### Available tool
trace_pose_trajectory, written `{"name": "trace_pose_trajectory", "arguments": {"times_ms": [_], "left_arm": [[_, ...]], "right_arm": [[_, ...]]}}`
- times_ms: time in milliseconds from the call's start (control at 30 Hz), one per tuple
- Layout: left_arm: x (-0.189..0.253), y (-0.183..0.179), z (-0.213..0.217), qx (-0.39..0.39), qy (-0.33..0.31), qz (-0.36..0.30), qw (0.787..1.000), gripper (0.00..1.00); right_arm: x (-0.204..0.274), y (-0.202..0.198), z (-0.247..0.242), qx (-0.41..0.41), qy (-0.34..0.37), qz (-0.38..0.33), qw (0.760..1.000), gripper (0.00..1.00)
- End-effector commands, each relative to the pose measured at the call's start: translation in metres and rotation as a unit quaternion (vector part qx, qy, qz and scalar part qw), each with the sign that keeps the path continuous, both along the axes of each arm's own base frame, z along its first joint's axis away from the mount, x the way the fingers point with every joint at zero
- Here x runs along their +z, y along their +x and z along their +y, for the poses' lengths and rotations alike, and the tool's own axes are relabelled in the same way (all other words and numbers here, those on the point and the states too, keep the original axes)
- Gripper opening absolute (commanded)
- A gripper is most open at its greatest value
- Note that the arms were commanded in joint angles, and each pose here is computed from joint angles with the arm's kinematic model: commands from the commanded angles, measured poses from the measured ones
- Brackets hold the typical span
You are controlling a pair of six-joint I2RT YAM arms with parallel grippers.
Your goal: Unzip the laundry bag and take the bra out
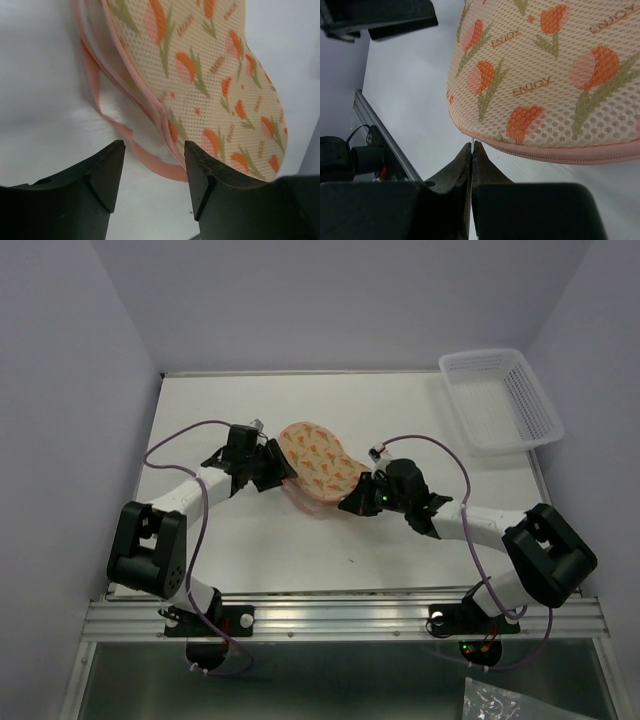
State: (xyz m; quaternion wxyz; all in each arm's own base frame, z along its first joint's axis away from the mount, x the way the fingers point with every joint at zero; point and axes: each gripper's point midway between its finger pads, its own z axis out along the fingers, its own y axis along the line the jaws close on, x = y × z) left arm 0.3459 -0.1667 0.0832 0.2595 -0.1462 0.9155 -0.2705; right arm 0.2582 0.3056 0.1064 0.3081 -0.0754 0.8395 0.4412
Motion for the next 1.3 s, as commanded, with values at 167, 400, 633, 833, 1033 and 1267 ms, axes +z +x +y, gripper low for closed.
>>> {"name": "trace_pose_trajectory", "arguments": {"times_ms": [167,400,633,833,1033,1267], "left_arm": [[0.022,-0.055,-0.038,0.107,-0.114,0.014,0.988,0.99],[0.026,-0.063,-0.054,0.128,-0.145,0.02,0.981,0.99],[0.01,-0.079,-0.065,0.133,-0.154,0.056,0.977,0.98],[0.004,-0.089,-0.06,0.147,-0.157,0.066,0.974,0.98],[0.004,-0.089,-0.063,0.155,-0.158,0.066,0.973,0.85],[-0.001,-0.082,-0.071,0.151,-0.154,0.076,0.973,0.42]], "right_arm": [[-0.01,-0.016,0.038,0.007,0.027,-0.008,1.0,0.01],[0.001,-0.025,0.059,0.027,0.033,-0.028,0.999,0.01],[0.006,-0.025,0.067,0.024,0.042,-0.033,0.998,0.01],[0.012,-0.018,0.068,0.013,0.042,-0.045,0.998,0.01],[0.011,-0.021,0.077,0.027,0.049,-0.041,0.998,0.01],[0.015,-0.032,0.084,0.046,0.06,-0.039,0.996,0.01]]}}
